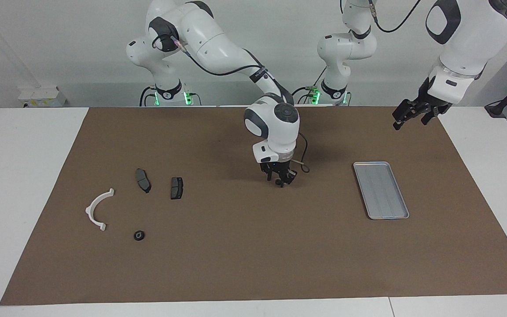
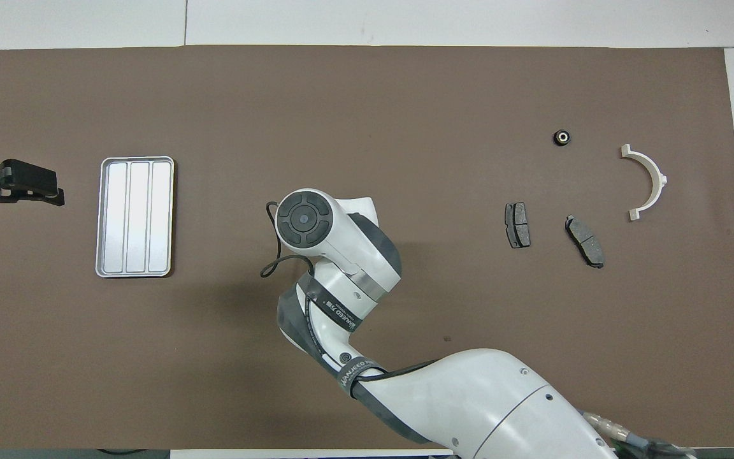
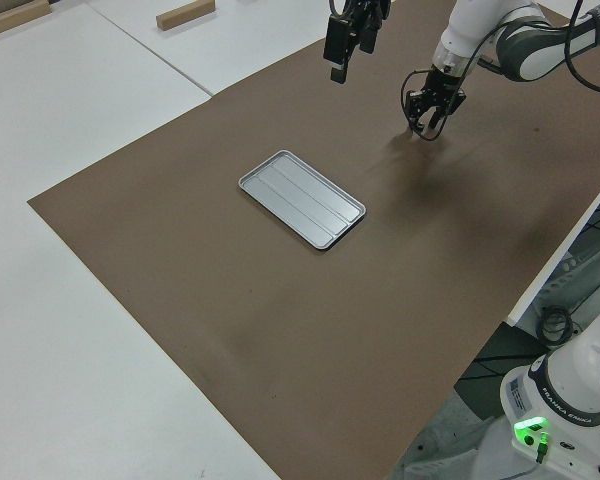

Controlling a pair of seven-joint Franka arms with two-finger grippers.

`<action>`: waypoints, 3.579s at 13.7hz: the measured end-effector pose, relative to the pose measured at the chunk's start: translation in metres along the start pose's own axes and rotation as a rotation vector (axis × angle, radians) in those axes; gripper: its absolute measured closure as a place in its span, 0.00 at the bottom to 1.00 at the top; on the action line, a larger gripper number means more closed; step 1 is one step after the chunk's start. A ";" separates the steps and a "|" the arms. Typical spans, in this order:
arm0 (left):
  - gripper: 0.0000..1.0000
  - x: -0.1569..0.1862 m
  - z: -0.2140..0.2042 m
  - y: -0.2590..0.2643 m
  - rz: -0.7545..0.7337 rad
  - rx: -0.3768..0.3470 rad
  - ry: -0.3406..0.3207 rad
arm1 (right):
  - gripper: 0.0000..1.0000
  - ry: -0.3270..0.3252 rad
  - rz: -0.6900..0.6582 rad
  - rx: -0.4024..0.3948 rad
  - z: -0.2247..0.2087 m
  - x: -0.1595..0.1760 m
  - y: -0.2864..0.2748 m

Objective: Pick bearing gear from pile to tray
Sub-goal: 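Lower the black ring onto the table center and open the right gripper, then reach the left gripper to the ring while the right gripper withdraws, then close the left gripper on the black ring and lift it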

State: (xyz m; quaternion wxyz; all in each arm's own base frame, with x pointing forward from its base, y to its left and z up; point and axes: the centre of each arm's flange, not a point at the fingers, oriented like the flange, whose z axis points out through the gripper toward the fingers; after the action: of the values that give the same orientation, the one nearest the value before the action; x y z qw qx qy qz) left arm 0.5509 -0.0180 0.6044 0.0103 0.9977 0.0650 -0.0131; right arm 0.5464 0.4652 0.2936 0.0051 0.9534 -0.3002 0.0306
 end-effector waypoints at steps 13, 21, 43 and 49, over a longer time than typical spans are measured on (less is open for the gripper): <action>0.00 0.000 0.007 0.020 -0.030 -0.008 0.031 | 0.00 -0.076 -0.486 -0.058 -0.186 0.301 0.190; 0.00 -0.009 0.152 0.240 -0.182 -0.041 0.059 | 0.00 -0.035 -0.610 -0.022 -0.084 0.400 0.274; 0.20 -0.060 0.323 0.336 -0.217 0.004 0.059 | 0.00 -0.005 -0.598 -0.004 0.035 0.420 0.273; 0.40 -0.067 0.321 0.340 -0.206 0.001 0.061 | 0.19 -0.001 -0.598 0.001 0.038 0.419 0.272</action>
State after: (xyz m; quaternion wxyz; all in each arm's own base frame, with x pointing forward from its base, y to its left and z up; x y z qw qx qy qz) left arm 0.5205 -0.3711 0.2920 0.0065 0.9857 0.1674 0.0161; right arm 0.7355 0.0016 0.2794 0.0135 0.9995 -0.0059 0.0276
